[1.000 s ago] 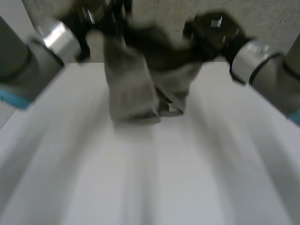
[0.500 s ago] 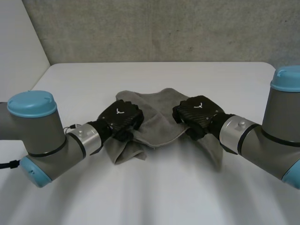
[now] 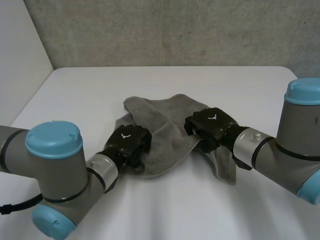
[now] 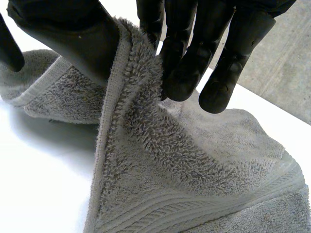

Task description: Fold the towel.

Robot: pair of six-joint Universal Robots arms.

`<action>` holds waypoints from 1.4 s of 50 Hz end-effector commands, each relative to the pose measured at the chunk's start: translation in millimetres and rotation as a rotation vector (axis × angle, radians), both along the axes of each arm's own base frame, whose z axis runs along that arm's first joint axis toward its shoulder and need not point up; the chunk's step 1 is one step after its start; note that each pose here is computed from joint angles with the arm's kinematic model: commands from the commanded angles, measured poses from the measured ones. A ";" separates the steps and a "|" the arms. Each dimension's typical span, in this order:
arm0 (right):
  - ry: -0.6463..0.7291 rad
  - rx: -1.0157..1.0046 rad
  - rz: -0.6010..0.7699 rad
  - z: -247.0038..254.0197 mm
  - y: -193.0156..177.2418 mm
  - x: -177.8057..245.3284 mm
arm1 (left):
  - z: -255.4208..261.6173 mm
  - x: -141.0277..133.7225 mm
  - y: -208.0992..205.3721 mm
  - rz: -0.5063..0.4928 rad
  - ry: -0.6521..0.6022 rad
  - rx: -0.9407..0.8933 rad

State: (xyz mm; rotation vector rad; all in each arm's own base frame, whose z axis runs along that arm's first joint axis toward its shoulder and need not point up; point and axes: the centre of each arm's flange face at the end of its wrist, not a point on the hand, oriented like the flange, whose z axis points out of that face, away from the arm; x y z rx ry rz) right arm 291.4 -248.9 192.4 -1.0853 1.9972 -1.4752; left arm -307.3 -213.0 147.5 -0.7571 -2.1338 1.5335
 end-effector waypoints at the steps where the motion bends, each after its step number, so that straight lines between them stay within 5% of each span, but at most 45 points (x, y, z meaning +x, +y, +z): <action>1: 0.004 0.006 -0.004 -3.5 0.8 -1.1 | -4.8 -3.8 8.1 0.036 -0.029 -0.013; 21: 0.000 -0.004 -0.017 -2.3 -2.5 -2.5 | -14.6 8.9 35.8 0.033 -0.068 -0.007; 50: 0.000 -0.006 -0.024 -1.8 -4.3 -4.2 | -42.0 12.7 0.4 0.081 -0.237 -0.277; 61: -0.080 0.033 -0.106 4.6 -21.1 -14.5 | -36.5 20.4 2.0 0.119 -0.245 -0.288; 70: -0.076 0.047 -0.112 2.8 -19.8 -17.1 | -21.3 42.2 -39.3 0.244 -0.225 -0.314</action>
